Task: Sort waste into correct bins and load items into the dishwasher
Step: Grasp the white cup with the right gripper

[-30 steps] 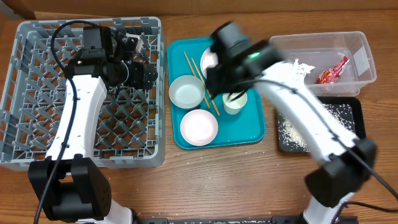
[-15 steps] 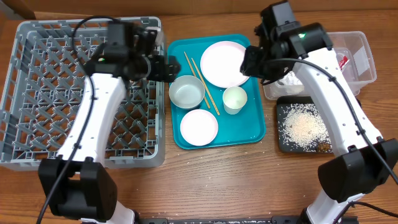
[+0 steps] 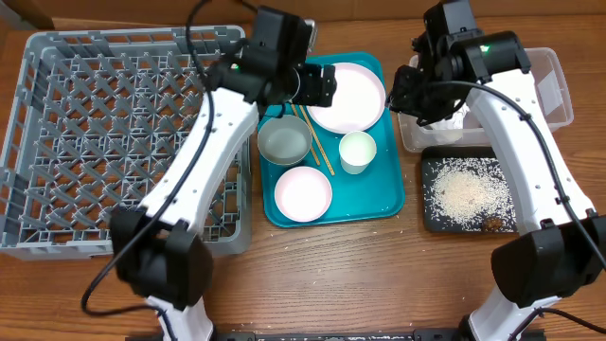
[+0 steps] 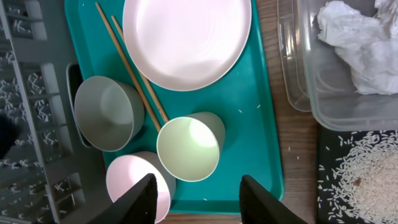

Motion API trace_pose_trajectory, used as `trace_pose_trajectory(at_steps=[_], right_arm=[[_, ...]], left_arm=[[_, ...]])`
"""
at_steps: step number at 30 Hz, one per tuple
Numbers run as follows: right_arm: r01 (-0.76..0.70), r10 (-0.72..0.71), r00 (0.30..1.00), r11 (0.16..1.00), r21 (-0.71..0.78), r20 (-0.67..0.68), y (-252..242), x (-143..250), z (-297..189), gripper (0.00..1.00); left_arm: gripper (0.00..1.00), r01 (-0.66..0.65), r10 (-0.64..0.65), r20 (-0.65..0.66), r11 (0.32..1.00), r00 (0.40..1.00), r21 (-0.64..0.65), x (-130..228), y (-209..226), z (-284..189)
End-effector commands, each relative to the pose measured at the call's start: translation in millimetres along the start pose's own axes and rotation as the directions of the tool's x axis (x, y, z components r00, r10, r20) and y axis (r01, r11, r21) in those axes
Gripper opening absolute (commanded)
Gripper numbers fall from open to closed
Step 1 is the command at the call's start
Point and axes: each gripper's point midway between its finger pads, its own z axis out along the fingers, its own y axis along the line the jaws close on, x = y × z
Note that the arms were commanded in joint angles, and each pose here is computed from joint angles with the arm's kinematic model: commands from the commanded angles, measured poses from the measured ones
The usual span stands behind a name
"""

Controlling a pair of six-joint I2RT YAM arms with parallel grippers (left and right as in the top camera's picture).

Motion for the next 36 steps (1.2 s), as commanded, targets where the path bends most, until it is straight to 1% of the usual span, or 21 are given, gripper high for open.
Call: trace_pose_trajectory(at_steps=[1,2,5,8,11,15,17,29,36], right_arm=[[0.018,-0.018,0.999,1.0,-0.008,-0.03,3.3,17.1,7.3,0.4],[0.024,-0.024,0.998,1.0,-0.003,-0.054,4.3,25.3,17.7,0.37],[0.045,-0.045,0.995,0.999,0.001,-0.084,6.5,38.0,36.8,0.33],[0.055,-0.053,0.993,0.998,0.008,-0.109,6.3,49.3,57.4,0.31],[0.065,-0.06,0.992,0.997,0.034,-0.114,1.0,54.5,71.7,0.31],[0.075,-0.065,0.992,0.993,0.091,-0.107,-11.7,58.5,84.0,0.37],[0.075,-0.065,0.992,0.993,0.095,-0.108,-14.5,60.3,88.4,0.38],[0.078,-0.069,0.993,0.993,0.088,-0.092,-21.1,63.8,108.7,0.38],[0.078,-0.07,0.994,0.993,0.087,-0.089,-21.4,63.6,110.7,0.37]], left_arm=[[0.89,0.108,-0.106,0.03,0.993,0.994,-0.05,-10.3,25.8,-5.2],[0.89,0.118,-0.117,0.032,0.992,0.993,-0.043,-12.2,30.2,-6.7],[0.88,0.13,-0.129,0.027,0.99,0.991,-0.047,-11.7,36.3,-8.0],[0.89,0.135,-0.134,0.021,0.989,0.991,-0.055,-10.1,39.4,-8.2],[0.9,0.135,-0.135,0.018,0.989,0.991,-0.056,-9.3,39.6,-7.9],[0.92,0.137,-0.137,0.01,0.989,0.991,-0.059,-7.2,40.1,-7.9],[0.93,0.137,-0.137,0.005,0.989,0.991,-0.06,-6.1,40.3,-7.9],[0.96,0.134,-0.134,0.007,0.988,0.991,-0.083,-5.7,46.0,-7.5],[0.96,0.134,-0.134,0.005,0.988,0.991,-0.083,-5.5,46.0,-7.5]])
